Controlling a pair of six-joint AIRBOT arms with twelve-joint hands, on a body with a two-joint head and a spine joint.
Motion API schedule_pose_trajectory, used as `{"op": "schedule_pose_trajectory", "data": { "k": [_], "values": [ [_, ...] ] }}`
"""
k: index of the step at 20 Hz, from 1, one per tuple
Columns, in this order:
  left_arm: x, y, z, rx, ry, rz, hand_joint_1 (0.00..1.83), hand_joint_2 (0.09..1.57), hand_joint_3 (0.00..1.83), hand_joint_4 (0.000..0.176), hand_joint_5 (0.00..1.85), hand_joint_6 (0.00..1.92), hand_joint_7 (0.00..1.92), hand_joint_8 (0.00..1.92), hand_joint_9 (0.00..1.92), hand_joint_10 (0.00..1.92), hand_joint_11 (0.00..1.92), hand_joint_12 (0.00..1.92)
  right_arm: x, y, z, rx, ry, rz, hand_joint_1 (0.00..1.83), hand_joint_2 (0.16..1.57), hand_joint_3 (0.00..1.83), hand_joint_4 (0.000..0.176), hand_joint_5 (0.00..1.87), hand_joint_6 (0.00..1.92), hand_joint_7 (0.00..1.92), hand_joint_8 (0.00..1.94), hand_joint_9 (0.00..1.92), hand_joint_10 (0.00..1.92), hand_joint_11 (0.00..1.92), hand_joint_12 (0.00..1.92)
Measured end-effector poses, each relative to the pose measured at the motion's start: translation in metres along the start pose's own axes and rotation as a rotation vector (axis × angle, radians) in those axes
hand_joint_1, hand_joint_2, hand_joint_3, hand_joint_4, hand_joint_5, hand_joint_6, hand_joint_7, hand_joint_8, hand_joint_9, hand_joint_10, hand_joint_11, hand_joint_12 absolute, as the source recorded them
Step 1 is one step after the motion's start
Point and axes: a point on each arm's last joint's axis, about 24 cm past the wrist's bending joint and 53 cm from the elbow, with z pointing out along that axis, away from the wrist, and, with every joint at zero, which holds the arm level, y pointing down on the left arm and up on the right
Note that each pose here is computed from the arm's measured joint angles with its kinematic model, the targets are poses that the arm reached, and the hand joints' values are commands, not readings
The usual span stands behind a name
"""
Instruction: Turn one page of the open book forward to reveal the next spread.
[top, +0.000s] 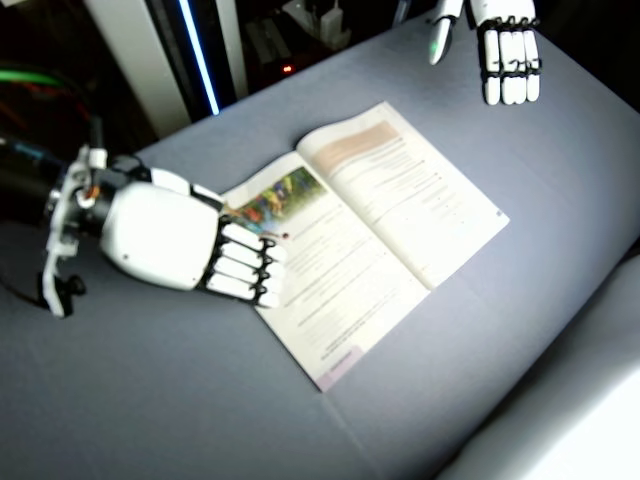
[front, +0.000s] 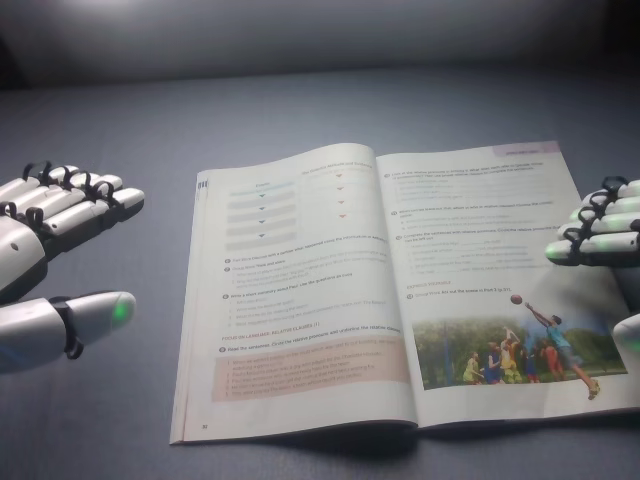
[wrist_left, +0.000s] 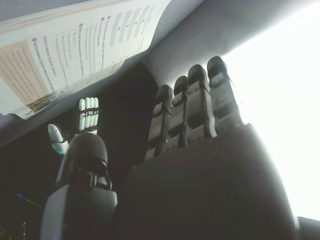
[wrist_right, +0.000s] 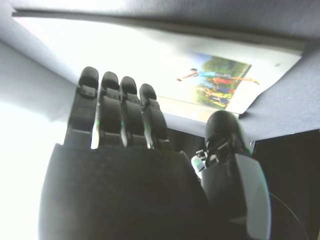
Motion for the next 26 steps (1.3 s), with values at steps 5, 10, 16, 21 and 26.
{"op": "schedule_pose_trajectory", "data": {
  "k": [5,10,16,21,26],
  "values": [
    [0.002,-0.001,0.0,0.003,0.002,-0.004,0.0,1.33,0.0,0.0,0.09,0.0,0.05,0.0,0.05,0.0,0.0,0.1,0.017,-0.004,0.009,0.006,0.028,0.035,0.0,1.31,0.0,0.0,0.14,0.01,0.12,0.0,0.1,0.0,0.07,0.08],
    [0.002,-0.001,0.0,0.005,0.001,-0.006,0.0,1.33,0.0,0.0,0.09,0.0,0.04,0.0,0.03,0.0,0.0,0.07,0.019,-0.005,0.013,0.004,0.022,0.065,0.0,1.29,0.0,0.0,0.16,0.01,0.13,0.01,0.12,0.01,0.09,0.08],
    [0.0,-0.001,0.001,0.008,-0.007,-0.008,0.0,1.32,0.0,0.0,0.1,0.0,0.06,0.01,0.05,0.01,0.03,0.08,0.019,0.019,0.03,-0.065,0.008,0.081,0.0,1.26,0.0,0.0,0.1,0.0,0.08,0.0,0.08,0.0,0.06,0.06],
    [-0.007,0.0,0.001,0.007,-0.031,-0.015,0.0,1.32,0.0,0.0,0.1,0.01,0.05,0.0,0.04,0.01,0.04,0.08,0.018,0.074,0.058,-0.225,-0.03,0.132,0.0,1.27,0.0,0.0,0.09,0.0,0.08,0.0,0.06,0.0,0.02,0.03],
    [-0.018,0.0,0.001,0.01,-0.07,-0.021,0.0,1.37,0.01,0.0,0.11,0.0,0.07,0.0,0.05,0.0,0.03,0.07,0.009,0.11,0.076,-0.332,-0.082,0.22,0.0,1.29,0.01,0.0,0.11,0.0,0.11,0.01,0.09,0.01,0.06,0.04]
  ]
}}
